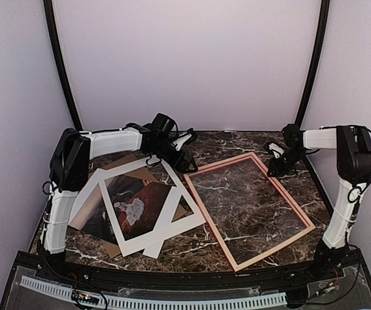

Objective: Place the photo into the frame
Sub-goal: Move the frame body to the center of the board.

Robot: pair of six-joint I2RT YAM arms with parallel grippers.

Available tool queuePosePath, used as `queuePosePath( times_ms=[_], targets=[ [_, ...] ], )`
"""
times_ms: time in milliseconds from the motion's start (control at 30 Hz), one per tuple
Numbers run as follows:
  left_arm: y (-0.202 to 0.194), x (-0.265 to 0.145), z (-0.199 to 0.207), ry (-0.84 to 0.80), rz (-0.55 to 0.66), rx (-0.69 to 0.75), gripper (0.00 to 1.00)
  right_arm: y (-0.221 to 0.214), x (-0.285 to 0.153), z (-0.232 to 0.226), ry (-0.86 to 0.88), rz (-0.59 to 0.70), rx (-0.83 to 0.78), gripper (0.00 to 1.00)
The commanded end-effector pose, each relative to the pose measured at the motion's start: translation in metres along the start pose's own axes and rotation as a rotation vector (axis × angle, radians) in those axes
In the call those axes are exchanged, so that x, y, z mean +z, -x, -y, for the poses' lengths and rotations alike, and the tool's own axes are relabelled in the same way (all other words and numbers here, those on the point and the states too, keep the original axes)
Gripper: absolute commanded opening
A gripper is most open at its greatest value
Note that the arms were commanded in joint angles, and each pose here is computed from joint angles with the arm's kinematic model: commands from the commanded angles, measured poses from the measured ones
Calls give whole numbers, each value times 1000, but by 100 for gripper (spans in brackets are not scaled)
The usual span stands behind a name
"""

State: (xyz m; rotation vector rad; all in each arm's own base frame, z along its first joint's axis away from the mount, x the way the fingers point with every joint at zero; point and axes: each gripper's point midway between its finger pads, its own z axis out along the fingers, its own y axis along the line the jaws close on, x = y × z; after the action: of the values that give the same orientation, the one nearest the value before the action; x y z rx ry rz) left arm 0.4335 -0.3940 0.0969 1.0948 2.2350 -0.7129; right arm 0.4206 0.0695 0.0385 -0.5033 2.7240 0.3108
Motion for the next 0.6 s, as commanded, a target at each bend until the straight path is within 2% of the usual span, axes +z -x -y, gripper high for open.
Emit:
queuePosePath(
  times_ms=[0,400,567],
  targets=[
    [-3,8,2,-52,-29,15,99,18,5,-26,90,35,-111,4],
    [-16,42,6,-149,-92,-10,99,38,32,-57,149,22,-196,4],
    [-22,53,2,-118,-114,-24,95,43,33,-63,160,35,-202,4]
  ],
)
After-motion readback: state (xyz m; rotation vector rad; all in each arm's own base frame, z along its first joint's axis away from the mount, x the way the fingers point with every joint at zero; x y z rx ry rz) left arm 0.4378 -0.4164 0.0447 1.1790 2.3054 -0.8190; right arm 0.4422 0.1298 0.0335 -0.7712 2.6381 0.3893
